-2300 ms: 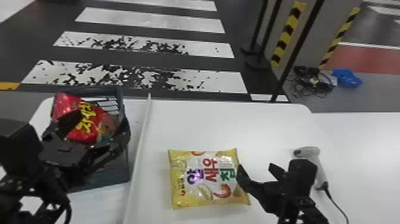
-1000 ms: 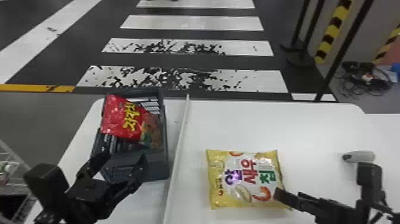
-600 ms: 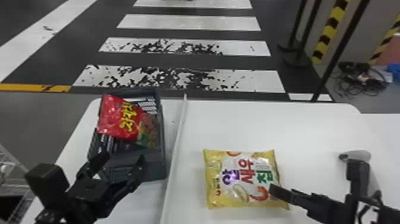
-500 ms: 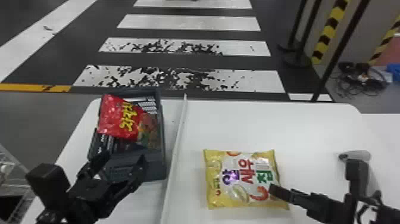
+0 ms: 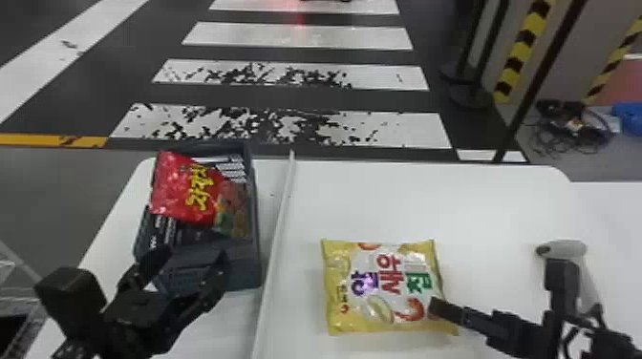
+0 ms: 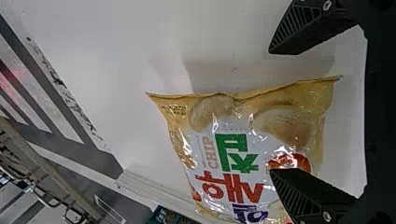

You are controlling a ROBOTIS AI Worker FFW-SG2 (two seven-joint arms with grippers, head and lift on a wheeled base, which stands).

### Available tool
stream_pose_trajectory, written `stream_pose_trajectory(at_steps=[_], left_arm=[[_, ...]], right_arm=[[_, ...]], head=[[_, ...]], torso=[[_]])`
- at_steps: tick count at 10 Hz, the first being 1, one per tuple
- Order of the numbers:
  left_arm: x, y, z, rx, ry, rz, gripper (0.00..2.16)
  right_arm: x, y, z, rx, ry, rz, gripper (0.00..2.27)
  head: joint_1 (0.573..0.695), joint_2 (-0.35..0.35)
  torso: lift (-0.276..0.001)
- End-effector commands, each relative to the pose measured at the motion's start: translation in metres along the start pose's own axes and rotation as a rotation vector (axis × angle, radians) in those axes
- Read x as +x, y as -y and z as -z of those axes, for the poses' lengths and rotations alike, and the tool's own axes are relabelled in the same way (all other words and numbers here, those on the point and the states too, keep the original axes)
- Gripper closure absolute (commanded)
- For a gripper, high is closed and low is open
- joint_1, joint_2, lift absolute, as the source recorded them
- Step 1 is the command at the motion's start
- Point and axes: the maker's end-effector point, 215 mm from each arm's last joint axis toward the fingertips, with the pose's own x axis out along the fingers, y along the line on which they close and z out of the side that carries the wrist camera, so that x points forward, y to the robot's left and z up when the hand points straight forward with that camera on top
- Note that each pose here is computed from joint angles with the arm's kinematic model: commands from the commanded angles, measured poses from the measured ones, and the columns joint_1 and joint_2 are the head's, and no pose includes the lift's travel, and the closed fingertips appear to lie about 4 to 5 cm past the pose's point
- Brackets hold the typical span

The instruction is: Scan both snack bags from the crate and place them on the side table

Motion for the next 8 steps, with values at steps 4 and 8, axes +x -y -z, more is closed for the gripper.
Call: stream_pose_trajectory(at_steps=[4, 8], left_arm=[[0.001, 0.003, 0.009, -0.01, -0.014, 0.004, 0.08], [0.001, 0.003, 0.013, -0.015, -0.021, 0.005, 0.08]], right_arm=[[0.007, 0.003, 0.007, 0.026, -0.015, -0.016, 0.09], [0.012, -0.012, 0.015, 0.052, -0.032, -0.063, 0.22]], head=[[0.695, -0.013], [0.695, 0.006]], torso=[[-0.095], [-0.095]])
